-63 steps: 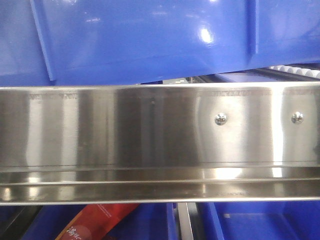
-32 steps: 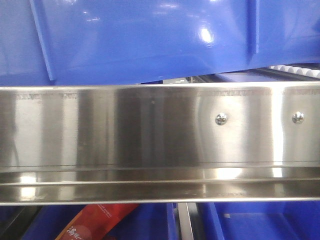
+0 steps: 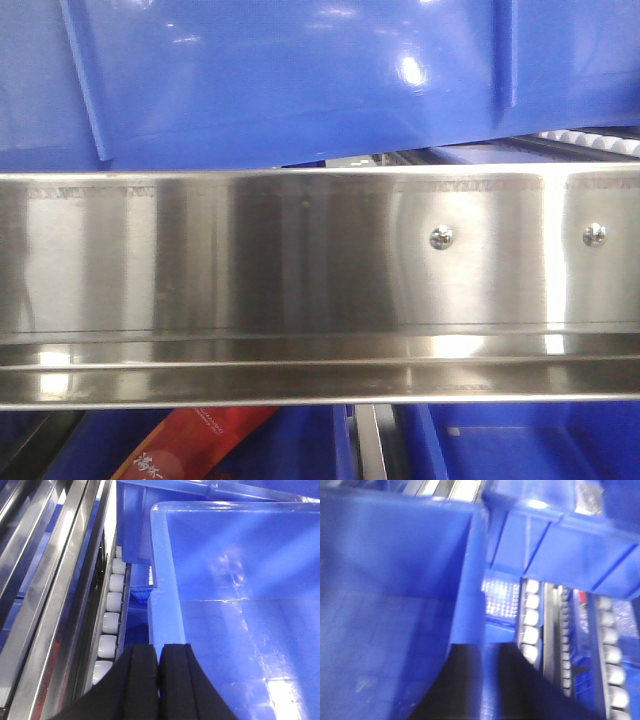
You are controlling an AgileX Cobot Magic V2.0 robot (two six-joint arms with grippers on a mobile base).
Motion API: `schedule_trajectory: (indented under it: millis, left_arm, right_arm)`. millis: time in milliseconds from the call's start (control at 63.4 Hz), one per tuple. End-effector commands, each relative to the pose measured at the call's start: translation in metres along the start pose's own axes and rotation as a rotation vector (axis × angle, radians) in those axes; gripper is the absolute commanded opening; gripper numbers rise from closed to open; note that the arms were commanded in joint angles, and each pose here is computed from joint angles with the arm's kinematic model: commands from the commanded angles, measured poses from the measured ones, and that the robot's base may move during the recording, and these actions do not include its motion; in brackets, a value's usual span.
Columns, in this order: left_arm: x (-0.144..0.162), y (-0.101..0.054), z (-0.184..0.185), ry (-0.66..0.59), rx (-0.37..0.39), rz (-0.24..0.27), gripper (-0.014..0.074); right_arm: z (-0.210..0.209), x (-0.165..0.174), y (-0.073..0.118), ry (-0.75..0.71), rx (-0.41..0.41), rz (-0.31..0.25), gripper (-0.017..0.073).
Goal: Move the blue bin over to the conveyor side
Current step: 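Close both grippers on opposite side walls of the blue bin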
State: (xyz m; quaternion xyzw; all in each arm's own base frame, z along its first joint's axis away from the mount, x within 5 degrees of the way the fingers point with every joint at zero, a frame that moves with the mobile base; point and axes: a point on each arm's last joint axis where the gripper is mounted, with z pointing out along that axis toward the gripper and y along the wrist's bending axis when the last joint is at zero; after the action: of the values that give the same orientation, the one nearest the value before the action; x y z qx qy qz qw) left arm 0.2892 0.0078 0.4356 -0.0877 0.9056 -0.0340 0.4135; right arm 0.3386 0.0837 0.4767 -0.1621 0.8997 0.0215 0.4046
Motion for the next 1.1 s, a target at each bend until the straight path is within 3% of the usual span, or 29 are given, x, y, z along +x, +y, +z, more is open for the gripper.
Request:
schedule_trajectory:
  millis: [0, 505, 1088]
  left_arm:
    - [0.000, -0.002, -0.001, -0.006, 0.007, -0.005, -0.0020]
    - [0.009, 0.000, 0.009, 0.043, -0.002, -0.006, -0.0020]
    - [0.010, 0.000, 0.009, 0.050, -0.003, -0.006, -0.0020]
  right_arm:
    - [0.007, 0.001, 0.001, 0.005, -0.005, -0.009, 0.0356]
    - [0.040, 0.023, 0.002, 0.141, -0.019, -0.007, 0.0373]
    - [0.046, 0.024, 0.002, 0.155, -0.020, -0.007, 0.0372]
